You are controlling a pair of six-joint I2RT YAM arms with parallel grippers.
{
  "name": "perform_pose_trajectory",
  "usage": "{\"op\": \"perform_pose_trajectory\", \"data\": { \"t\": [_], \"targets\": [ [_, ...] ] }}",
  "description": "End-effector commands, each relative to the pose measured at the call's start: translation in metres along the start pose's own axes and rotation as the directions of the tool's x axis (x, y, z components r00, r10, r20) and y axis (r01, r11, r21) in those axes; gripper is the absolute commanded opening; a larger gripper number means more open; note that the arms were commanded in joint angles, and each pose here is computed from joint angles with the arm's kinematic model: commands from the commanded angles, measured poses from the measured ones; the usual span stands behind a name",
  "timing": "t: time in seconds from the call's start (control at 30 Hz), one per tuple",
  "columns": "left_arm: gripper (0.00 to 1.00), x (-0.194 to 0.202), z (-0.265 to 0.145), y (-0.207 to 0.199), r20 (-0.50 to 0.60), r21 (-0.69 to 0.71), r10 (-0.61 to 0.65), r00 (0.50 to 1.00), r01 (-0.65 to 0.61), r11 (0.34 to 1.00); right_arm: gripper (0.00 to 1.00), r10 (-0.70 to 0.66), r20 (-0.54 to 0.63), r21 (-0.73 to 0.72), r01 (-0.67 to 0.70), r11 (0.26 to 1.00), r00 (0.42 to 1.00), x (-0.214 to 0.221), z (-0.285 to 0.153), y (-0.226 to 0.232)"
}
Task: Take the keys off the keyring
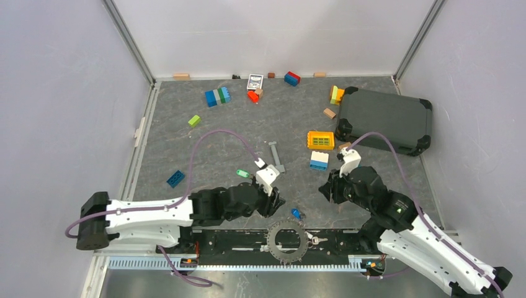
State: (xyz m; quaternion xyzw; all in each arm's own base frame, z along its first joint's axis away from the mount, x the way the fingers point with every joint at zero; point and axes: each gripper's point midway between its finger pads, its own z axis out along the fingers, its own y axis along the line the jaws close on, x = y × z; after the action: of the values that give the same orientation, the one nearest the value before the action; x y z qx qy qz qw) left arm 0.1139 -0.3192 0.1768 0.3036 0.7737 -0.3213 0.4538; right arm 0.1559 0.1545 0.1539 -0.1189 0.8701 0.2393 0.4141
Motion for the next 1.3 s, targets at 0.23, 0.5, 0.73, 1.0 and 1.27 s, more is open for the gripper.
{"op": "perform_pose_trajectory", "data": {
  "t": [0.23,0.5,0.73,1.0,1.27],
  "targets": [
    [0.6,0.104,0.008,-0.013,-0.324,0.086,-0.011,0.946,0.041,0.995,0.5,0.139,-0.425,-0.21,-0.247,0.946,0.894,0.125,-0.001,0.03],
    [0.61,0.143,0.004,-0.028,-0.409,0.105,0.011,0.912,0.035,0.994,0.51,0.197,-0.501,-0.235,-0.352,0.906,0.843,0.174,0.014,0.028],
    [0.6,0.176,-0.005,-0.03,-0.478,0.069,0.021,0.878,0.014,0.997,0.51,0.183,-0.517,-0.254,-0.354,0.9,0.836,0.184,0.019,0.028],
    [0.59,0.189,-0.008,-0.025,-0.489,0.046,-0.001,0.872,0.027,0.999,0.51,0.001,-0.547,-0.34,-0.223,0.913,0.837,0.192,0.006,0.025],
    [0.6,0.192,-0.006,-0.024,-0.493,0.042,-0.002,0.87,0.027,0.999,0.52,-0.053,-0.522,-0.395,-0.187,0.9,0.851,0.189,0.008,0.029]
  ]
}}
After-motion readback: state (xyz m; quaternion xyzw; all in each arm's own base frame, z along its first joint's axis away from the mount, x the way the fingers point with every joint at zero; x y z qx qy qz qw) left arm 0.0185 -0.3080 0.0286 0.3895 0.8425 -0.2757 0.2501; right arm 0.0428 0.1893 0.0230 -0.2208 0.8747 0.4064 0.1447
